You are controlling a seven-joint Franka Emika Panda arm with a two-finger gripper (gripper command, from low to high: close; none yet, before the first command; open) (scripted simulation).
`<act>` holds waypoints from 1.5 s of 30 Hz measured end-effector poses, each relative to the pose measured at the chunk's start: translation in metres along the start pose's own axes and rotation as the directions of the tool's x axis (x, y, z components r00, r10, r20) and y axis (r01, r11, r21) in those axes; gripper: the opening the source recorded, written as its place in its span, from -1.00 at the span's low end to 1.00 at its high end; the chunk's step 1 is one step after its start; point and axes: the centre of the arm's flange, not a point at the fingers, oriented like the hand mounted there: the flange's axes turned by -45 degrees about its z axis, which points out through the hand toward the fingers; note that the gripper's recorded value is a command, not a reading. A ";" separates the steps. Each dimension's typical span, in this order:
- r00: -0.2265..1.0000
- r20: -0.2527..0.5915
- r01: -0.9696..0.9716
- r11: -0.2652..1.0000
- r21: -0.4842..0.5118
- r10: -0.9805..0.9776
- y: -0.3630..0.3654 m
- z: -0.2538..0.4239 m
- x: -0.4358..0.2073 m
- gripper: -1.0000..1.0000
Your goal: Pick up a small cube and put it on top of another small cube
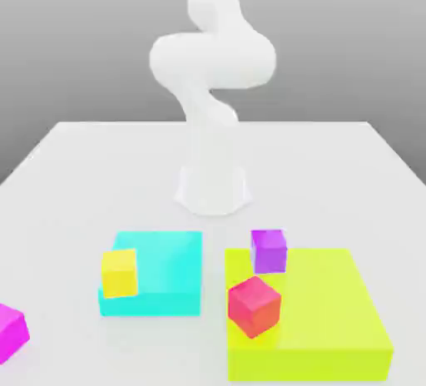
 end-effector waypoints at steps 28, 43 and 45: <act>0.733 0.565 -0.285 0.925 -0.251 0.379 0.292 0.370 -0.235 0.00; 0.690 0.597 -0.279 0.911 -0.304 0.410 0.321 0.419 -0.308 -1.00; 0.690 0.597 -0.279 0.911 -0.304 0.410 0.319 0.399 -0.291 -1.00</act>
